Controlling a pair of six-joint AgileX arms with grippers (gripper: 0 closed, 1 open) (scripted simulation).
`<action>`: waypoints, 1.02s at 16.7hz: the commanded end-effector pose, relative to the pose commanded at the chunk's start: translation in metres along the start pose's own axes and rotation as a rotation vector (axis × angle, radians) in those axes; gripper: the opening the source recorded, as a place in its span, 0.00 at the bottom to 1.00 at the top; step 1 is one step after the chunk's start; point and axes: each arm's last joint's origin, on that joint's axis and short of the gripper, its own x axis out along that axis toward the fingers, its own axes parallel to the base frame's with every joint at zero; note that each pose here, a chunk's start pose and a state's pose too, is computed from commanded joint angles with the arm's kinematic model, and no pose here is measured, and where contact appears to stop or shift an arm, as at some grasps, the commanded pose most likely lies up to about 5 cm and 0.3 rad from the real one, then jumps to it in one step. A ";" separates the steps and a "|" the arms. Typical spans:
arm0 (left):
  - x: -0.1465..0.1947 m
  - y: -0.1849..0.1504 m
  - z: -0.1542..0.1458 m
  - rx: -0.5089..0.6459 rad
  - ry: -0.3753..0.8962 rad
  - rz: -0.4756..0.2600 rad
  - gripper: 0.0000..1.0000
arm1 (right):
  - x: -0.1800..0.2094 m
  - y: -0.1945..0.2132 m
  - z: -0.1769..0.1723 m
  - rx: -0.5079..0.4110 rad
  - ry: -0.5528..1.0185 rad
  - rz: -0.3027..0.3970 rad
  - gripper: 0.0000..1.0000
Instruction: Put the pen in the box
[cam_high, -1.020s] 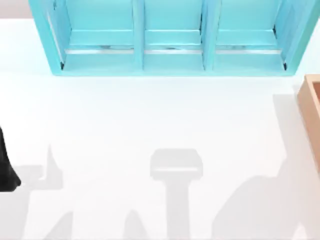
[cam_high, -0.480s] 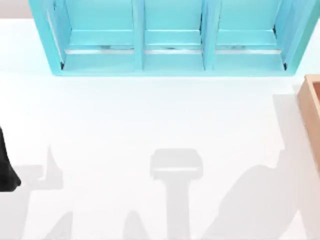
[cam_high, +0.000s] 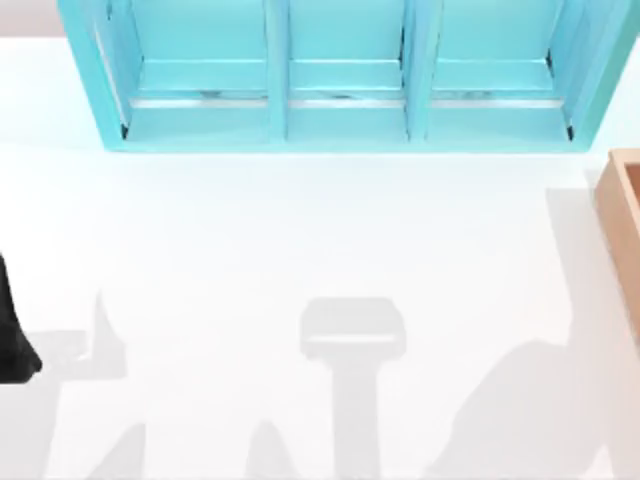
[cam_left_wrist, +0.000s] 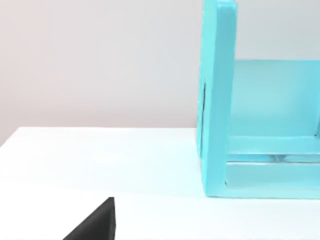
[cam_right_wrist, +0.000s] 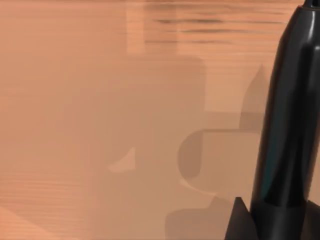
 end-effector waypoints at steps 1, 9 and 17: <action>0.000 0.000 0.000 0.000 0.000 0.000 1.00 | 0.000 0.000 0.000 0.000 0.000 0.000 0.00; 0.000 0.000 0.000 0.000 0.000 0.000 1.00 | 0.000 0.000 0.000 0.000 0.000 0.000 0.60; 0.000 0.000 0.000 0.000 0.000 0.000 1.00 | 0.000 0.000 0.000 0.000 0.000 0.000 1.00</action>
